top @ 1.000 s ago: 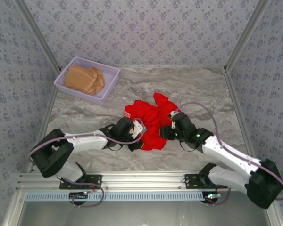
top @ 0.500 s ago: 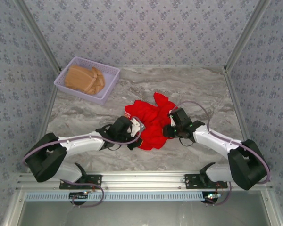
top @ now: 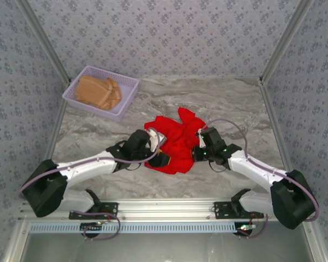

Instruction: Fold the inside-out t-shirt

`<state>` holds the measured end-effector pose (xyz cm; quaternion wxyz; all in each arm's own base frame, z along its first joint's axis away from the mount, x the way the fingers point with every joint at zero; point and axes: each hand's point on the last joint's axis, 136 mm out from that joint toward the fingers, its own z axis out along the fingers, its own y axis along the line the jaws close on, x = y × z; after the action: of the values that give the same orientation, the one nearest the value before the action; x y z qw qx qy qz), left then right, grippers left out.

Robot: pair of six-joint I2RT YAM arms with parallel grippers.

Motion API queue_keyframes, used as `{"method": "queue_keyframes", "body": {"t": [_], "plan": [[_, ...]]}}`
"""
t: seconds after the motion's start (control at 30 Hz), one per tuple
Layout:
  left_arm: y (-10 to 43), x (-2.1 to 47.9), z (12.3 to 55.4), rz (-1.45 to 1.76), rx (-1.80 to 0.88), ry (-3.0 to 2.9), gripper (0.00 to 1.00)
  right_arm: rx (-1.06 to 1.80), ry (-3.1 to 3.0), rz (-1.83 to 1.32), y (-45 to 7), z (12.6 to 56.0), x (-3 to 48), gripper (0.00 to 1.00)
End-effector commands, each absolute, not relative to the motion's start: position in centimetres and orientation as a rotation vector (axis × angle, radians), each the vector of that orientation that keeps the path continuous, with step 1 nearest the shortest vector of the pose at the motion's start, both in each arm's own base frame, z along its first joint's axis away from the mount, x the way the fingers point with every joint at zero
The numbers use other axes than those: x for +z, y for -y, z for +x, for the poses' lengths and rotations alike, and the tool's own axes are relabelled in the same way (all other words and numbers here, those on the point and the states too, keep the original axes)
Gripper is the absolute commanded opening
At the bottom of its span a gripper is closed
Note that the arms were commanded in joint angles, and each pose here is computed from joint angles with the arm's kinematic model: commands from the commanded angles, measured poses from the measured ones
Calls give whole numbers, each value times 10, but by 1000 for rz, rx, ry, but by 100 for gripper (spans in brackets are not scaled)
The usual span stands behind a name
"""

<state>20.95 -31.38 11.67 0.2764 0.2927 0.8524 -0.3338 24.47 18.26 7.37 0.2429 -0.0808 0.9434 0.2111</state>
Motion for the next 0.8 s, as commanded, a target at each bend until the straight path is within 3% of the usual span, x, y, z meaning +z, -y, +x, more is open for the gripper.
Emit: {"method": "queue_keyframes", "body": {"t": [0.0,0.07,0.23,0.4,0.77], "plan": [[322,115,220,775,-837,-2332,61,582,-2563,-213,-183,245,76,0],[325,111,230,780,-786,-2341,55,581,-2565,-216,-183,244,76,0],[329,105,238,798,-740,-2361,25,566,-2575,-215,-179,242,78,0],[323,131,234,787,-799,-2291,0,524,-2538,-216,-172,246,93,0],[275,223,241,540,-1042,-2049,0,597,-2261,-232,-167,253,185,0]]}}
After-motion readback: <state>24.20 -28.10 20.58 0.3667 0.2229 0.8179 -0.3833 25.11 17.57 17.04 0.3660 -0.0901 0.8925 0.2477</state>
